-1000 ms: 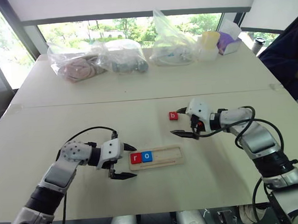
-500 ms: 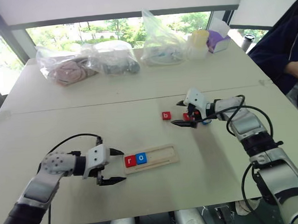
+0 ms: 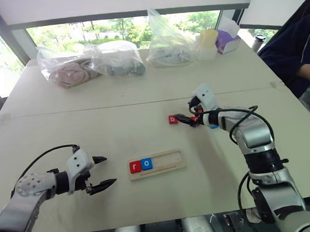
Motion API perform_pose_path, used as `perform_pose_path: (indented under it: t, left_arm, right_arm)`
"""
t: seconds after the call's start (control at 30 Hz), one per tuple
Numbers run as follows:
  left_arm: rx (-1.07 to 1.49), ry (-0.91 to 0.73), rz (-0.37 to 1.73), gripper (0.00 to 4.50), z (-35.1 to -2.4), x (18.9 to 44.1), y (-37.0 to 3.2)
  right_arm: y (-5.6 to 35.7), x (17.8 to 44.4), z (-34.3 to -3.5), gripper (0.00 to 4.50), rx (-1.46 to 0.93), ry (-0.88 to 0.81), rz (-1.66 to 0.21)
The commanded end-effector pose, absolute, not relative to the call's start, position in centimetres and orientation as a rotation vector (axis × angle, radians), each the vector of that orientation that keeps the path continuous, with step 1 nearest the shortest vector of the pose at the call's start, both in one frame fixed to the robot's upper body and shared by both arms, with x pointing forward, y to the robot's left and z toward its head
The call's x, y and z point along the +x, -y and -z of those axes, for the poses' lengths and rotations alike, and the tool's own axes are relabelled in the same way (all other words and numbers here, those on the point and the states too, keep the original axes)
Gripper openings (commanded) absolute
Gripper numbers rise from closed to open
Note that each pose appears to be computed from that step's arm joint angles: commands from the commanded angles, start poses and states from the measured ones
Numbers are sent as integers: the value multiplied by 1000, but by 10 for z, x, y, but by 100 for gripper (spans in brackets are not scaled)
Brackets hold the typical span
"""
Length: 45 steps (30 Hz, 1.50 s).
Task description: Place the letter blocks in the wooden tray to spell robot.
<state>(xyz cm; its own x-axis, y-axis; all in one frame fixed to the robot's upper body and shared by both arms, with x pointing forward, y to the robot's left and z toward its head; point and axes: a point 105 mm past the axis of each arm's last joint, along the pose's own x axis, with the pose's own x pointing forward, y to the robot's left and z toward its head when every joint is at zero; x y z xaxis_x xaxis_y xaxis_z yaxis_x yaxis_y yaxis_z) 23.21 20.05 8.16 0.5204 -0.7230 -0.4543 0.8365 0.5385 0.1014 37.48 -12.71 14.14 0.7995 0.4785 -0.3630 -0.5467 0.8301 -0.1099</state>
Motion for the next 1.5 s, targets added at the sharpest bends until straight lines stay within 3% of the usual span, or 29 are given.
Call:
perform_pose_path:
  t: [0.03,0.5,1.2,1.43,1.5]
  left_arm:
    - [329,-313,947,443,-100,240,-191]
    - [369,-234,960,443,-132,261,-190]
    - [343,-178,893,443,-130,264,-178]
    - [338,-164,881,450,-129,267,-175]
    - [337,-159,883,450,-129,268,-174]
  right_arm:
    - [123,369,-160,450,-202,-279,-440]
    - [87,359,-135,450,-102,-431,-304]
    - [77,367,-100,450,-93,-548,-199]
    - [81,371,-102,115,-79,-551,-178]
    - [85,370,-105,115,-83,-551,-182]
